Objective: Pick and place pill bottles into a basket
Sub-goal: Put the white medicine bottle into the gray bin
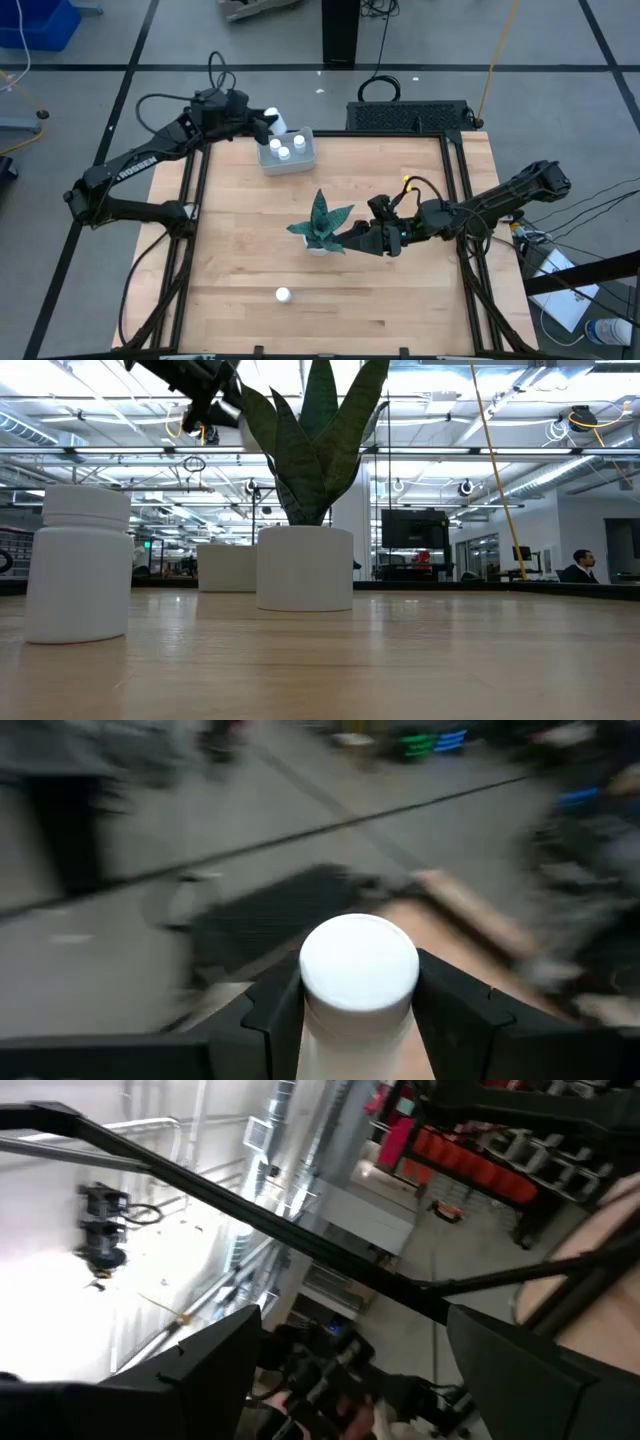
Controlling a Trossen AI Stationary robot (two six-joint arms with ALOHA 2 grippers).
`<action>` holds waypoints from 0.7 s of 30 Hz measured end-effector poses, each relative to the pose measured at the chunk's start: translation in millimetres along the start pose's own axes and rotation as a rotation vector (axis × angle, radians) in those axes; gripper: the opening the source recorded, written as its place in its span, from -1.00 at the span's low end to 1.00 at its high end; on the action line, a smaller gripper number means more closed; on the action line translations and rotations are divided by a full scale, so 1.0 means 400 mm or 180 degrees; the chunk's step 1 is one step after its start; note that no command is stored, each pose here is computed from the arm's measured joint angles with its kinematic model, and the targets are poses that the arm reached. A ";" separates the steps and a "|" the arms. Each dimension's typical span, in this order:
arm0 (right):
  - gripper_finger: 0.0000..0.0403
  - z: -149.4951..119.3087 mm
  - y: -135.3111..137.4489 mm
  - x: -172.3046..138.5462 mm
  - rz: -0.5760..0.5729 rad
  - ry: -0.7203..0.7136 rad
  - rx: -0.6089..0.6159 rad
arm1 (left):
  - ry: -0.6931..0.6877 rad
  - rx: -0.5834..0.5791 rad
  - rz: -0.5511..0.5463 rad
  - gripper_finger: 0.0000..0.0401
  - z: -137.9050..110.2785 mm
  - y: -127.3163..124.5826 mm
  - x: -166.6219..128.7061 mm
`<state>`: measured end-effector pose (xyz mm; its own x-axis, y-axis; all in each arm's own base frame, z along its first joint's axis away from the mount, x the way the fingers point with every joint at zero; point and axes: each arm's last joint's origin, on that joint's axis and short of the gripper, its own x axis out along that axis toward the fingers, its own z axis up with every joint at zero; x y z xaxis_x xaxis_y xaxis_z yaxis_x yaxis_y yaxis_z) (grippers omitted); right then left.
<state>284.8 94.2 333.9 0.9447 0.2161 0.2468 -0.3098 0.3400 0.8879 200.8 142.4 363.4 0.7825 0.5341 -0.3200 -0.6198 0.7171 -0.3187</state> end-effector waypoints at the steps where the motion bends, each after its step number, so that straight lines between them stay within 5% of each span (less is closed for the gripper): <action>1: 0.53 -0.002 -0.003 0.000 -0.0045 0.0023 0.0002 | 0.0007 0.0077 0.0179 -0.19 -0.003 0.007 0.001; 8: 0.53 -0.008 -0.018 -0.001 -0.0235 0.0108 -0.0052 | -0.0002 0.0323 0.0804 -0.14 -0.014 0.039 0.055; 21: 0.53 -0.019 -0.013 -0.002 -0.0214 0.0149 -0.0045 | 0.0387 0.0338 0.0908 -0.20 -0.084 0.091 0.225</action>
<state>284.8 99.3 326.3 0.9574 0.2348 0.1680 -0.2475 0.3680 0.8963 246.6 201.6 293.0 0.5613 0.6674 -0.4894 -0.7985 0.5922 -0.1081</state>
